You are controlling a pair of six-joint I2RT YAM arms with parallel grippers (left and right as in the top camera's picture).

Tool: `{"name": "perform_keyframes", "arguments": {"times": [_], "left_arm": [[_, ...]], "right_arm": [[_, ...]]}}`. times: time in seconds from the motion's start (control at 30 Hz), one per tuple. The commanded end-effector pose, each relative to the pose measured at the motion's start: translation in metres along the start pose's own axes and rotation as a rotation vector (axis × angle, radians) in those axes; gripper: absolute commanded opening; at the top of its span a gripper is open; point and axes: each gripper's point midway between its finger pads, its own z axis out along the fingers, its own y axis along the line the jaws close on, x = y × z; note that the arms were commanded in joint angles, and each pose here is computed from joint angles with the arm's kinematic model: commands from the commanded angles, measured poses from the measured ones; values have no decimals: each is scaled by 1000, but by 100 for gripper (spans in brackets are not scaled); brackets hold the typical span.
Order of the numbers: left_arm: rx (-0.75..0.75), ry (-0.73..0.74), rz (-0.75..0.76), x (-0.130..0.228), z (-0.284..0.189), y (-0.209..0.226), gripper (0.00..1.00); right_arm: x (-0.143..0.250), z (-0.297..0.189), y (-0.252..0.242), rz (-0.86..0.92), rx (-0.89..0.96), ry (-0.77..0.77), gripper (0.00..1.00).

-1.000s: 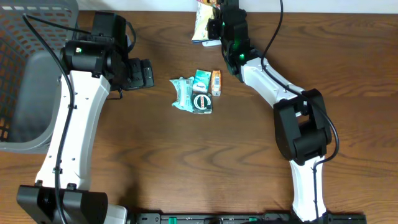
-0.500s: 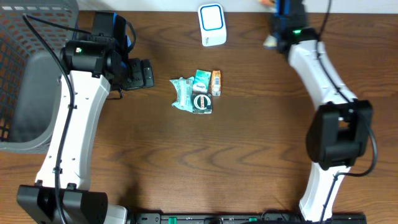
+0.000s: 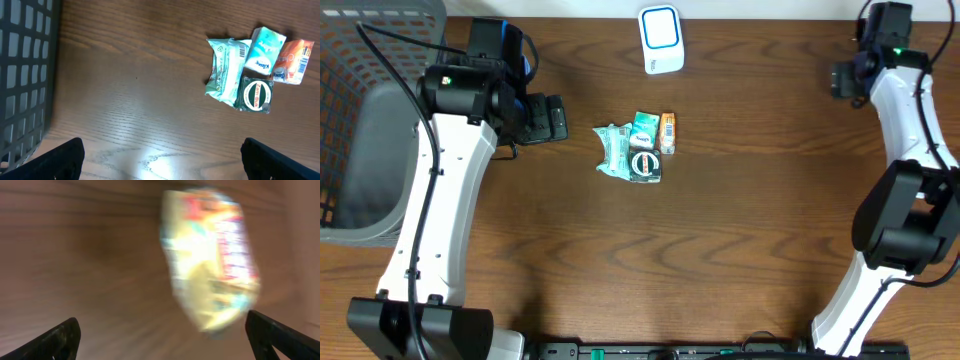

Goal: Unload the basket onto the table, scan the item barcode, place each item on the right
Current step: 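Reach back and grasp the orange juice box with the right gripper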

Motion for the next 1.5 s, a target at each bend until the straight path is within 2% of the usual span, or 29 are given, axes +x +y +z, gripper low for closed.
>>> {"name": "perform_keyframes", "arguments": {"times": [0.0,0.07,0.17,0.23,0.33,0.43,0.5,0.57,0.73,0.9,0.97,1.07,1.17,1.23,1.27,1.3,1.37,1.4,1.47], "left_arm": [[-9,10,4,1,3,2,98],[-9,10,4,1,3,2,98],[-9,10,4,1,3,2,98],[-9,10,4,1,3,2,98],[-9,10,4,1,3,2,98],[-9,10,4,1,3,2,98],[-9,10,4,1,3,2,98],[-9,10,4,1,3,2,98],[-9,10,4,1,3,2,98],[-9,10,4,1,3,2,98],[-9,10,4,1,3,2,98],[-9,10,4,1,3,2,97],[-9,10,4,1,3,2,98],[-9,10,4,1,3,2,98],[-9,10,4,1,3,2,98],[-9,10,4,1,3,2,98],[-9,10,4,1,3,2,98],[-9,10,4,1,3,2,98],[-9,10,4,1,3,2,98]], "right_arm": [[-22,-43,116,57,-535,-76,99],[-20,-74,167,61,-785,-57,99],[-6,-103,211,22,-946,4,99],[9,-114,235,-20,-971,56,97],[35,-116,266,-103,-903,125,94],[52,-117,290,-153,-857,152,97],[60,-118,306,-145,-809,172,92],[65,-117,313,-128,-749,184,78],[76,-112,327,-140,-660,176,68],[92,-101,345,-114,-633,163,69],[97,-97,351,-87,-637,163,75],[107,-88,356,-91,-627,153,73],[113,-76,353,-94,-588,135,62],[118,-67,347,-94,-544,127,39],[119,-66,347,-94,-541,128,36],[121,-65,346,-96,-538,132,19],[117,-61,339,-102,-493,110,4],[114,-61,335,-105,-469,100,1],[105,-62,317,-130,-371,74,1]]}}
